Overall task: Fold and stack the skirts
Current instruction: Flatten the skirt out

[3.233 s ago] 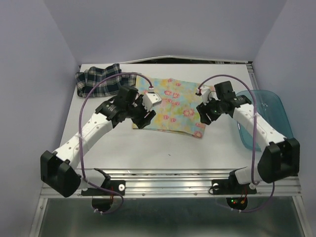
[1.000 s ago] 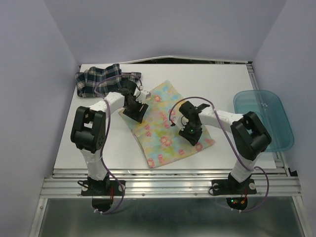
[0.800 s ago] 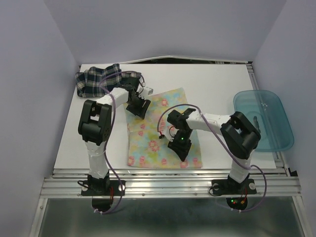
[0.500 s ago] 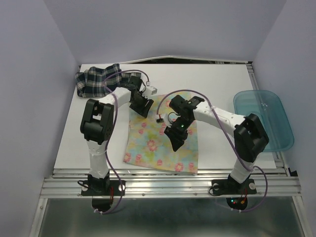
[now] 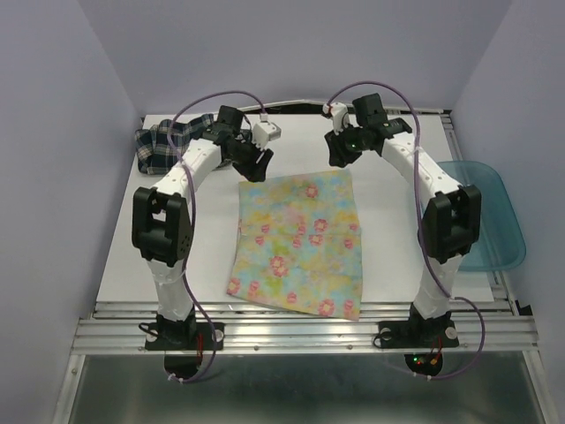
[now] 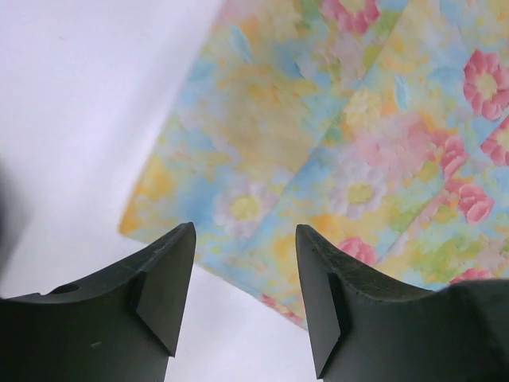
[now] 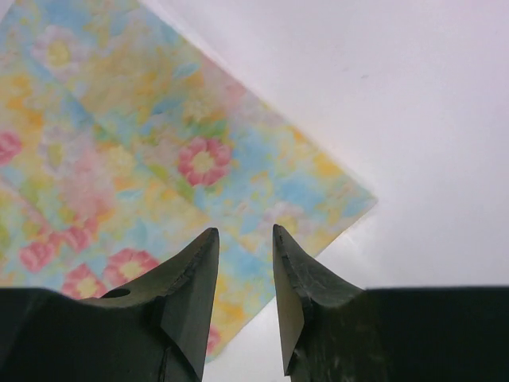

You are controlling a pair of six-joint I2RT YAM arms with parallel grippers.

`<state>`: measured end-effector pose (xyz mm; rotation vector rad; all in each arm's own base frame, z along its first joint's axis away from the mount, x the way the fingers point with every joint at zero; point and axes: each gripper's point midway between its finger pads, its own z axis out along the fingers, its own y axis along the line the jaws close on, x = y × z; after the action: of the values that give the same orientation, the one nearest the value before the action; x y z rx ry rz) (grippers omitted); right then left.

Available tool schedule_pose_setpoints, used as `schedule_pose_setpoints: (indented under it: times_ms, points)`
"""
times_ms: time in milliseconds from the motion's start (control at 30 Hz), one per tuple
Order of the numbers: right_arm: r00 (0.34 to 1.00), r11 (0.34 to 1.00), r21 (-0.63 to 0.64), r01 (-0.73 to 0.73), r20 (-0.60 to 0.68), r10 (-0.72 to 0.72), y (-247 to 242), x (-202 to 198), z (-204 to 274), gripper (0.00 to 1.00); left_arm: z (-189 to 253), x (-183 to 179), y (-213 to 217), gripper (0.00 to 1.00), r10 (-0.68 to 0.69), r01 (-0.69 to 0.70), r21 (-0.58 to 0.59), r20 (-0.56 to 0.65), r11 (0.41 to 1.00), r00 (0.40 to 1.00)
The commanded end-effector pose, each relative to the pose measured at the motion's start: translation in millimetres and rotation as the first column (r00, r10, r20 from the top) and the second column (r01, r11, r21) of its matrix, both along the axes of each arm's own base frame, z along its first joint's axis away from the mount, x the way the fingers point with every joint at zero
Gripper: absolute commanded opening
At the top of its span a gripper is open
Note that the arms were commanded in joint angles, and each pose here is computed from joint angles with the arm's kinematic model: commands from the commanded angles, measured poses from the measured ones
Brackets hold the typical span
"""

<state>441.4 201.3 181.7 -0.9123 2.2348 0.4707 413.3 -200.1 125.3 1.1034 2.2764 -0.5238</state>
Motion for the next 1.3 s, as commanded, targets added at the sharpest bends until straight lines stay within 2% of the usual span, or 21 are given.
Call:
schedule_pose_setpoints:
  times_ms: [0,267,567,1000,1267]
  points:
    - [0.979,0.996,-0.082,-0.017,0.203,0.033,6,55,5,0.38,41,25,11,0.61,0.0,0.001,-0.016,0.103,1.0,0.995]
    - [0.968,0.982,-0.186,0.023,0.249,0.025,-35,97,-38,0.41,27,46,19,0.61,0.039,-0.035,-0.053,0.081,0.998,0.996]
    - [0.976,0.967,-0.223,-0.12,0.152,0.156,-38,85,-94,0.46,0,62,33,0.62,0.083,-0.083,0.004,0.056,0.997,0.995]
    - [0.974,0.93,-0.299,-0.212,0.015,0.227,-53,72,-160,0.46,-39,80,49,0.63,0.103,-0.104,0.072,0.024,0.992,0.994]
    - [0.974,0.925,-0.312,-0.215,0.003,0.227,-59,76,-171,0.44,-65,87,63,0.61,0.101,-0.102,0.141,0.015,0.985,0.995]
